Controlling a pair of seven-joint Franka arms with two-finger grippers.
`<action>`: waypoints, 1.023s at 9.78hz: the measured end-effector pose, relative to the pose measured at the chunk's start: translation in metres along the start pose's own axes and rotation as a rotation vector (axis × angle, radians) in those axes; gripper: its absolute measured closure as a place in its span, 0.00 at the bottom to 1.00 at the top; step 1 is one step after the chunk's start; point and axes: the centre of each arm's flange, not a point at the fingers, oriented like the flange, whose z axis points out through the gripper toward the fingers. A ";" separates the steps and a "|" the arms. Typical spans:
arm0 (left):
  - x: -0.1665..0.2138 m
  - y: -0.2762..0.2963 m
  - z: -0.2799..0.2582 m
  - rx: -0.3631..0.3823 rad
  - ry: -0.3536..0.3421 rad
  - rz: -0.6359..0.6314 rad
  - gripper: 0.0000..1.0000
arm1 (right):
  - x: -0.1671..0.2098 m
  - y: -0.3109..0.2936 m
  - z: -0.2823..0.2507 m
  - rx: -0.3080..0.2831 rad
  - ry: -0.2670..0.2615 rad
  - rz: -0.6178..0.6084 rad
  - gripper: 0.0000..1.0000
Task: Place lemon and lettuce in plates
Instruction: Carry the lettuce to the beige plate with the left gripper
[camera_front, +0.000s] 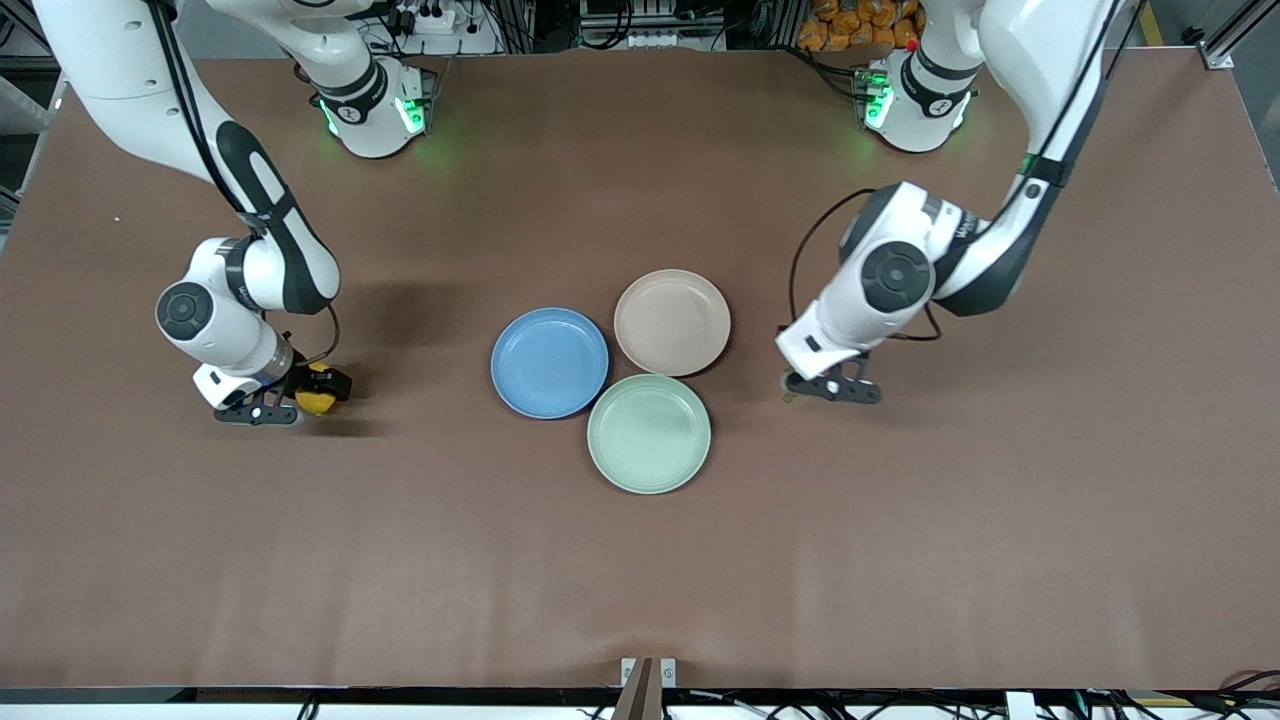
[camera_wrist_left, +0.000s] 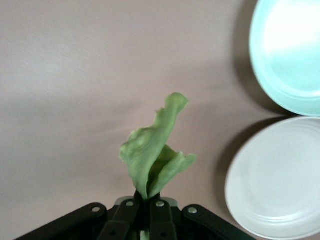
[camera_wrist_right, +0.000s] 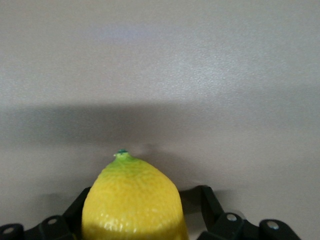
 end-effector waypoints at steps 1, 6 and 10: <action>-0.010 0.021 0.001 -0.005 -0.004 -0.020 0.96 | 0.000 -0.005 0.000 0.000 0.000 0.004 0.09; -0.049 0.120 0.023 -0.013 -0.020 -0.106 0.96 | 0.001 -0.011 -0.004 0.000 0.001 0.005 0.33; -0.057 0.154 0.069 0.008 -0.003 -0.136 0.96 | 0.000 -0.012 -0.002 0.000 -0.012 0.002 0.41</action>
